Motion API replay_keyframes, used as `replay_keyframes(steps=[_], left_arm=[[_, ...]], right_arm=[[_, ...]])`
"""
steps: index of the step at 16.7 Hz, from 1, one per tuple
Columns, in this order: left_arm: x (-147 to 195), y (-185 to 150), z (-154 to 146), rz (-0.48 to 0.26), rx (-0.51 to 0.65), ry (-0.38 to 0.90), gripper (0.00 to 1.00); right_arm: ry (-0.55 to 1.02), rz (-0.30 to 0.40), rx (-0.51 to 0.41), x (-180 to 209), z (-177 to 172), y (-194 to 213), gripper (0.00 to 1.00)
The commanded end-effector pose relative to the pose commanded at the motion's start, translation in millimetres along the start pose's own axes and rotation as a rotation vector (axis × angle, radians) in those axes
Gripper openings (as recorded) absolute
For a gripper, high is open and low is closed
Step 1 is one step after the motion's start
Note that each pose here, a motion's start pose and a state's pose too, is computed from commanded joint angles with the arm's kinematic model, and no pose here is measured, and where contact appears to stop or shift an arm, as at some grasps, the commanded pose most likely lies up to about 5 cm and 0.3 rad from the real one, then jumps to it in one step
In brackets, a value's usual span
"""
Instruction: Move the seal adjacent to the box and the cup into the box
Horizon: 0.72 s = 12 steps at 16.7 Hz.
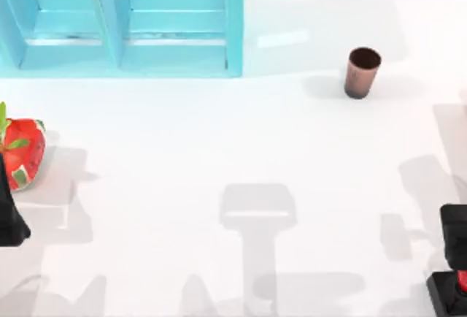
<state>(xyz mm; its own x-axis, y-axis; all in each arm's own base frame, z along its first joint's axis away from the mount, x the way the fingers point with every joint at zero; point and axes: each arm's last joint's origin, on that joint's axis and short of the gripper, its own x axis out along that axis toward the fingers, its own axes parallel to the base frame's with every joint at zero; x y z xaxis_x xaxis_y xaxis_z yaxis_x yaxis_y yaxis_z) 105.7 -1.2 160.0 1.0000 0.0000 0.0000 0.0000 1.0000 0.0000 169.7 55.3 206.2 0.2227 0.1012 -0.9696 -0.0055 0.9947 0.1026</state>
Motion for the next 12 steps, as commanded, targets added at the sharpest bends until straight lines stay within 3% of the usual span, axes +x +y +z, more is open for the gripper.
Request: replay_keyframes(steps=[5, 12], left_arm=[[0.0, 0.0, 0.0, 0.0, 0.0, 0.0, 1.0], [0.0, 0.0, 0.0, 0.0, 0.0, 0.0, 1.0]], right_arm=[[0.008, 0.0, -0.003, -16.1, 6.4, 3.2, 1.0], [-0.001, 0.0, -0.001, -91.3, 22.1, 10.1, 1.0]])
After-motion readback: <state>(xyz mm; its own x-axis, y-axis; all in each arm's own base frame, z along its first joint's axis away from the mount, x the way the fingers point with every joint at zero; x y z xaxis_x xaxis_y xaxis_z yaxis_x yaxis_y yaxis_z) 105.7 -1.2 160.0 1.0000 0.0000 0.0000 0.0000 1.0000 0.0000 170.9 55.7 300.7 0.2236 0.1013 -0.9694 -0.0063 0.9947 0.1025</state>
